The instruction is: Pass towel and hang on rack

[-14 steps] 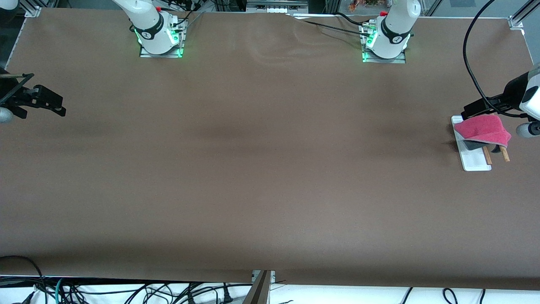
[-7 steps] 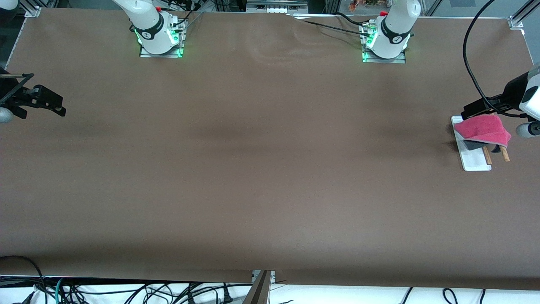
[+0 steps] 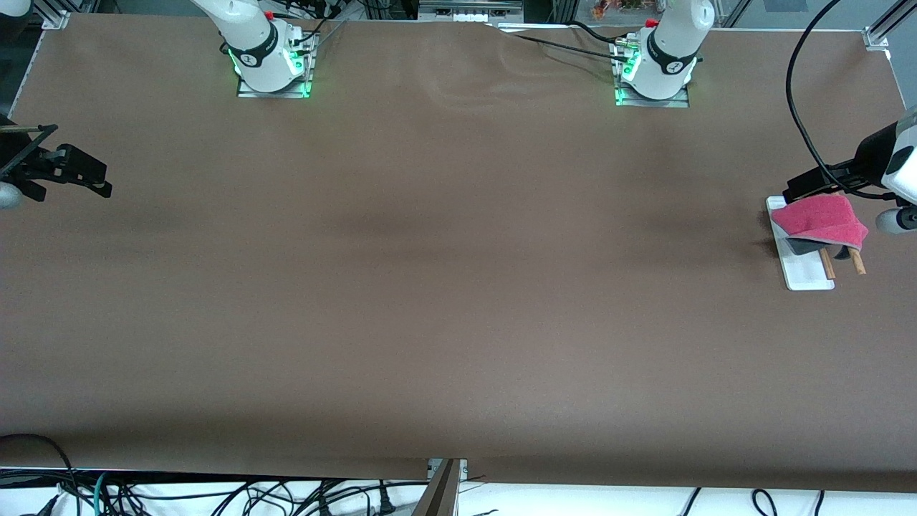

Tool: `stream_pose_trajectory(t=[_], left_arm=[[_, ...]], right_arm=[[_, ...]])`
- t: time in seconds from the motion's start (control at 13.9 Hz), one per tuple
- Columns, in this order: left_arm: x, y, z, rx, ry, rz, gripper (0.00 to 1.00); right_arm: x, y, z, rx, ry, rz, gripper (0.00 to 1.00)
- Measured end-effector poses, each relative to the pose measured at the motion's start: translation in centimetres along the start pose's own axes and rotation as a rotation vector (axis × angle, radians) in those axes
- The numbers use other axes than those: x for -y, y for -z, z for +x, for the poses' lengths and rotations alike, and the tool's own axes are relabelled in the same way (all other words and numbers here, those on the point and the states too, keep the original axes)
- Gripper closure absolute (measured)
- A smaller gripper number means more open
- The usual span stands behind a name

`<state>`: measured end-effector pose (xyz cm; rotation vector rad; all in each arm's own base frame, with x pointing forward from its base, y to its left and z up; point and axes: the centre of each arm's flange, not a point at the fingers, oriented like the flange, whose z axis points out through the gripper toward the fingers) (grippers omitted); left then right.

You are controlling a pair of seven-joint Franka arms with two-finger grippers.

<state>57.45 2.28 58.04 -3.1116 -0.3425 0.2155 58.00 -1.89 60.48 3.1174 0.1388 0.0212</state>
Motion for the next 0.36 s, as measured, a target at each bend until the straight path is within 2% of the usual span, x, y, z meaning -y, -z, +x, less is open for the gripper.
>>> stream_pose_trajectory(t=[0.36], left_arm=[[0.01, -0.09, 0.05, 0.002, 0.000, 0.000, 0.00]], right_arm=[[0.00, 0.00, 0.00, 0.000, 0.000, 0.000, 0.00]])
